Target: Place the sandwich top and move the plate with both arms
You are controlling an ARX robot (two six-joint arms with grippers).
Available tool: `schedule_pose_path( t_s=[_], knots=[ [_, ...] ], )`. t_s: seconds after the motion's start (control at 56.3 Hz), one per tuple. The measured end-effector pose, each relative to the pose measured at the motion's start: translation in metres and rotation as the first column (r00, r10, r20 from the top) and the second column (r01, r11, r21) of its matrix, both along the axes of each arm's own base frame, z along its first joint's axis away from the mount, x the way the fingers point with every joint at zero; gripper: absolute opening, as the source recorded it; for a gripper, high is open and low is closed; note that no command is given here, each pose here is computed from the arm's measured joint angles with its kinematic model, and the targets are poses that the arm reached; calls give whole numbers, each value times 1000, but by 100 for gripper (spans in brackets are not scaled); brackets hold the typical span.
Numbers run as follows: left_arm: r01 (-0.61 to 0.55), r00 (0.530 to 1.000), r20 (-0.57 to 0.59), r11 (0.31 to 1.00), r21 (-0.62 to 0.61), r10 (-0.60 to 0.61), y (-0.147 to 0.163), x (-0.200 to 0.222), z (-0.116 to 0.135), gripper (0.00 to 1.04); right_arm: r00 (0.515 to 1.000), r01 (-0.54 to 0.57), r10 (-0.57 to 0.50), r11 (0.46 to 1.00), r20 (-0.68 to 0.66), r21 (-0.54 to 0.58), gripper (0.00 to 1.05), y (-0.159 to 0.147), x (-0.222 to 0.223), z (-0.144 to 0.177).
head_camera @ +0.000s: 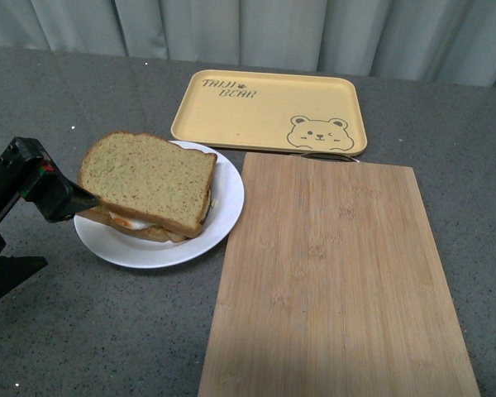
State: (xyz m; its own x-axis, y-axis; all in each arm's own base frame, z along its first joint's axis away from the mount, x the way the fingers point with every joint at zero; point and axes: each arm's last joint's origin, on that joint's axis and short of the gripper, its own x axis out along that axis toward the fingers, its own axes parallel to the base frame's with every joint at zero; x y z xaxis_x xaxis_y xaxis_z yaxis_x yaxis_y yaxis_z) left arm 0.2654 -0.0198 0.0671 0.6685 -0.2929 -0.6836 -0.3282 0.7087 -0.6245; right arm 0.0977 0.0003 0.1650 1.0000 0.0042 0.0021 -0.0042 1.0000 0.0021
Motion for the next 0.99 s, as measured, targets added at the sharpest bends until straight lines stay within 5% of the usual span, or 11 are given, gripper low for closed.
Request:
schedule_pose_path(
  t_s=[0.408, 0.799, 0.87, 0.994],
  knots=[
    [-2, 997, -76, 998, -55, -2, -10, 19, -29, 96, 1000, 0, 0, 1000, 0, 0, 95, 0, 0, 0],
    [-30, 994, -111, 991, -128, 16, -6, 27, -41, 14, 1000, 0, 0, 1000, 0, 0, 95, 0, 0, 0],
    [-38, 995, -100, 984, -176, 21, -4, 28, -38, 5, 1000, 0, 0, 1000, 0, 0, 95, 0, 0, 0],
    [-54, 996, -80, 974, -221, 37, -3, 23, -29, 4, 1000, 0, 0, 1000, 0, 0, 95, 0, 0, 0]
  ],
)
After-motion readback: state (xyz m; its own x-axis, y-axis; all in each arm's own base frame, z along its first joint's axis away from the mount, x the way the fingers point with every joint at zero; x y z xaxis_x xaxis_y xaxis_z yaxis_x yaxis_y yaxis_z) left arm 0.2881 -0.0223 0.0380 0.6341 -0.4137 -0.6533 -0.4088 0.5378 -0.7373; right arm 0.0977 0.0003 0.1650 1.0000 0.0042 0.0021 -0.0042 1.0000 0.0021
